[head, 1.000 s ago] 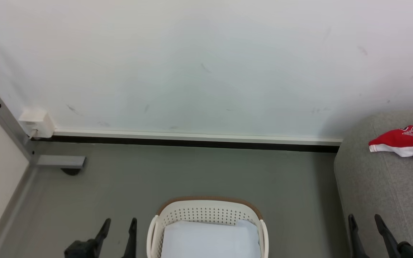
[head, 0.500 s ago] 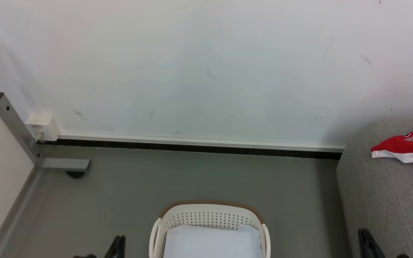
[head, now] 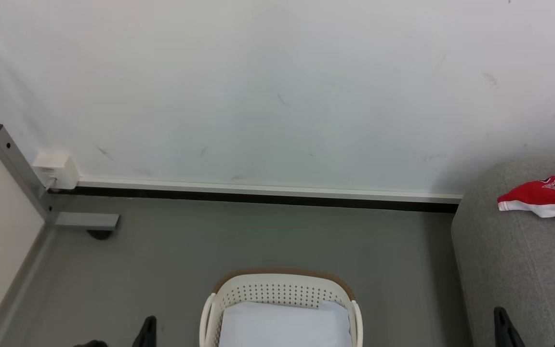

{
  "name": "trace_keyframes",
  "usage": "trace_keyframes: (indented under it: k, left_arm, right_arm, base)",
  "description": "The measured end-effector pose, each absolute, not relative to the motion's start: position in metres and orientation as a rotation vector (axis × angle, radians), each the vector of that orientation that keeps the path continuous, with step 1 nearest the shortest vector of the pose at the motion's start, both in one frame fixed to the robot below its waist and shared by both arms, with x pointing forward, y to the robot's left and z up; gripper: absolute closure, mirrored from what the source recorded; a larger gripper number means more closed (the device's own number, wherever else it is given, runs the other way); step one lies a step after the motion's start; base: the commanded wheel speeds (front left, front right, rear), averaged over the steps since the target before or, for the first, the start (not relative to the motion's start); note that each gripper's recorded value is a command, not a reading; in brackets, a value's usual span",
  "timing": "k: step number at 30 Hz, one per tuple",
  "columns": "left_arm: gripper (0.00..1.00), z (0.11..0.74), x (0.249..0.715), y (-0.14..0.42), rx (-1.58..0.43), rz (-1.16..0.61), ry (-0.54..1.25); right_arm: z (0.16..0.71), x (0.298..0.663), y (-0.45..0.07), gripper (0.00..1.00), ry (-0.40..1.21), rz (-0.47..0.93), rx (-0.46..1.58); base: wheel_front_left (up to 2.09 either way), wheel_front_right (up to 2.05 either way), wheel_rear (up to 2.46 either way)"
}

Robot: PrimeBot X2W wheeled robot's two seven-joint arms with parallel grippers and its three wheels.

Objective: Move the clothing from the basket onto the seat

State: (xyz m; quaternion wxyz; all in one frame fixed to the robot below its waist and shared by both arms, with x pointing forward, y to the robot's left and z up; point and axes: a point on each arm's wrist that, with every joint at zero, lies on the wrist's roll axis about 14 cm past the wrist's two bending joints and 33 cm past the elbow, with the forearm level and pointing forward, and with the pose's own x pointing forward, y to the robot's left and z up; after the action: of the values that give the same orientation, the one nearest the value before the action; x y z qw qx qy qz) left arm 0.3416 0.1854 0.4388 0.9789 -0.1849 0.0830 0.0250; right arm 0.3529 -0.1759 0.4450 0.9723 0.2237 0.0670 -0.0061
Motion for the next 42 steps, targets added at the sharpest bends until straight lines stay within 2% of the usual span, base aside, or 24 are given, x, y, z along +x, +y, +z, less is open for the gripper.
trace_keyframes:
  k: [42]
  left_arm:
    - [1.0, 0.463, 0.364, 0.197, -0.97, 0.113, 0.124]
  right_arm:
    - [0.466, 0.37, -0.19, 1.0, 0.099, -0.083, 1.009]
  base:
    - [0.0, 0.0, 0.0]
